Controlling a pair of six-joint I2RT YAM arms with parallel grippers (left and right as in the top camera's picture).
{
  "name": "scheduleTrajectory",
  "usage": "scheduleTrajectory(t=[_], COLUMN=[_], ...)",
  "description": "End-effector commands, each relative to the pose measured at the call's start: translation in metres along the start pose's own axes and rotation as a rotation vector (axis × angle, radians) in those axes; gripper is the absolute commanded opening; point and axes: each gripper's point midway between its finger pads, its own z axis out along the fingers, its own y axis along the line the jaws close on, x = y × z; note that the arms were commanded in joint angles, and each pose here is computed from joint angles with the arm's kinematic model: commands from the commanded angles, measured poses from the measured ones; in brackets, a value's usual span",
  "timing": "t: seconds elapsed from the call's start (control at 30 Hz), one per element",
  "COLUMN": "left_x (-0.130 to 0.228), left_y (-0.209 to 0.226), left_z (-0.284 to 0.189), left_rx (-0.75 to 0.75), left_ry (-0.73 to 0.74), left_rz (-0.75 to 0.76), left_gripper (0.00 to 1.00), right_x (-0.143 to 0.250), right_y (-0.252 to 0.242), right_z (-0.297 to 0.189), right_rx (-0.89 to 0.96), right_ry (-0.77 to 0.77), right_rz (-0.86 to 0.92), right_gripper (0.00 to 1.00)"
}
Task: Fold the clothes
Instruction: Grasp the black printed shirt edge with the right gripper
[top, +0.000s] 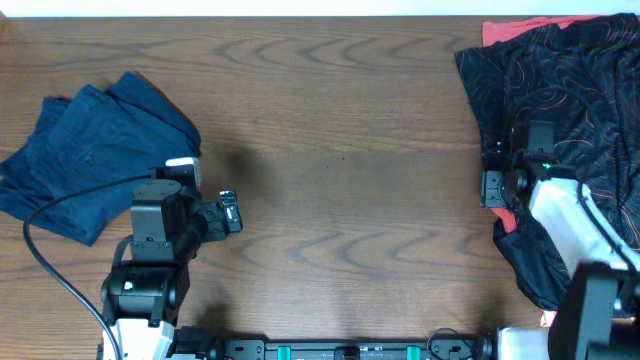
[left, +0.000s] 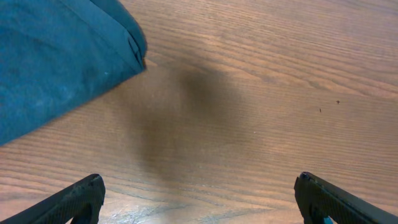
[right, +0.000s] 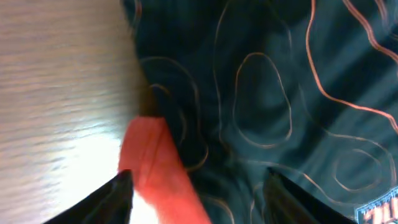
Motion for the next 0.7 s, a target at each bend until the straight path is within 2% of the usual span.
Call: scheduleTrajectory(t=[0.0, 0.1, 0.17, 0.23, 0.3, 0.33, 0.5, 0.67], left_x=[-0.008, -0.008, -0.008, -0.008, -0.008, -0.008, -0.009, -0.011], left_y=[-0.003, -0.003, -0.003, -0.003, -0.003, -0.003, -0.003, -0.004], left_z=[-0.005, -0.005, -0.005, -0.005, -0.005, -0.005, -0.005, -0.005], left_rx=[0.01, 0.01, 0.01, 0.01, 0.01, 0.01, 0.01, 0.012], left_ry=[-0.02, -0.02, -0.02, -0.02, -0.02, -0.02, -0.022, -0.031], left_rz=[0.002, 0.002, 0.002, 0.002, 0.002, 0.002, 0.002, 0.002], left_gripper=[0.98, 0.98, 0.98, 0.98, 0.98, 0.98, 0.98, 0.98], right_x=[-0.003, -0.004, -0.007, -0.009, -0.009, -0.009, -0.018, -0.067], right_y=[-0.015, -0.019, -0.021, -0.022, -0.022, -0.022, -0.006, 0.033], right_z=[0.012, 0.019, 0.02, 0.02, 0.02, 0.02, 0.011, -0.059], right_rx=[0.056, 0.06, 0.062, 0.06, 0.059, 0.058, -0.043, -0.331], right_ry=[0.016, 0.015, 0.005, -0.002, -0.003, -0.003, -0.027, -0.171], right_rz=[0.042, 0.076, 0.1, 0.105, 0.104, 0.104, 0.108, 0.088], right_gripper=[0.56, 0.46, 0.28, 0.24, 0.04, 0.01, 0.01, 0.01])
